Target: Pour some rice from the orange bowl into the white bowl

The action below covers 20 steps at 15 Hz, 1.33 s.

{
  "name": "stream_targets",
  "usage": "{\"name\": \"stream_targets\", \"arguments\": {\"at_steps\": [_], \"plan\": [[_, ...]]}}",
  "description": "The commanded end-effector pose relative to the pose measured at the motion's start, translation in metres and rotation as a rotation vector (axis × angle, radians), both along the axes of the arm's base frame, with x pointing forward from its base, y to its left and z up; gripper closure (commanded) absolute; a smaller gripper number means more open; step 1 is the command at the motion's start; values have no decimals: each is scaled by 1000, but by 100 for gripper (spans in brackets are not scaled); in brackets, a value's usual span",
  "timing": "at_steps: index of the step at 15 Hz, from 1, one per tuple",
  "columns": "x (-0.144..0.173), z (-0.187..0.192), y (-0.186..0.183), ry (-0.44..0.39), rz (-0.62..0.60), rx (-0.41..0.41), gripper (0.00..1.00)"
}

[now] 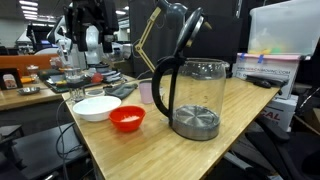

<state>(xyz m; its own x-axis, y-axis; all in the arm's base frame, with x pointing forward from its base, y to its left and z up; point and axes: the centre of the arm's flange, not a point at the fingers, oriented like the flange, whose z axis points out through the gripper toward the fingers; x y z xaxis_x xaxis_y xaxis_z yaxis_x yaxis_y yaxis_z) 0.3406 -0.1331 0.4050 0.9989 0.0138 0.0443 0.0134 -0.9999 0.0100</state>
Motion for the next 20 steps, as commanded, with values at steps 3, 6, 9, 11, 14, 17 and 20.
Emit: {"name": "stream_targets", "arguments": {"at_steps": [3,6,9,11,14,17,20], "plan": [[-9,-49,-26,-4,-142,38,0],[-22,-78,-46,39,-209,112,0],[-40,-93,-64,52,-286,178,0],[-39,-89,-62,70,-289,164,0],[-43,-92,-68,72,-315,176,0],[-43,-92,-68,71,-315,175,0],[-43,-92,-68,71,-315,175,0]]}}
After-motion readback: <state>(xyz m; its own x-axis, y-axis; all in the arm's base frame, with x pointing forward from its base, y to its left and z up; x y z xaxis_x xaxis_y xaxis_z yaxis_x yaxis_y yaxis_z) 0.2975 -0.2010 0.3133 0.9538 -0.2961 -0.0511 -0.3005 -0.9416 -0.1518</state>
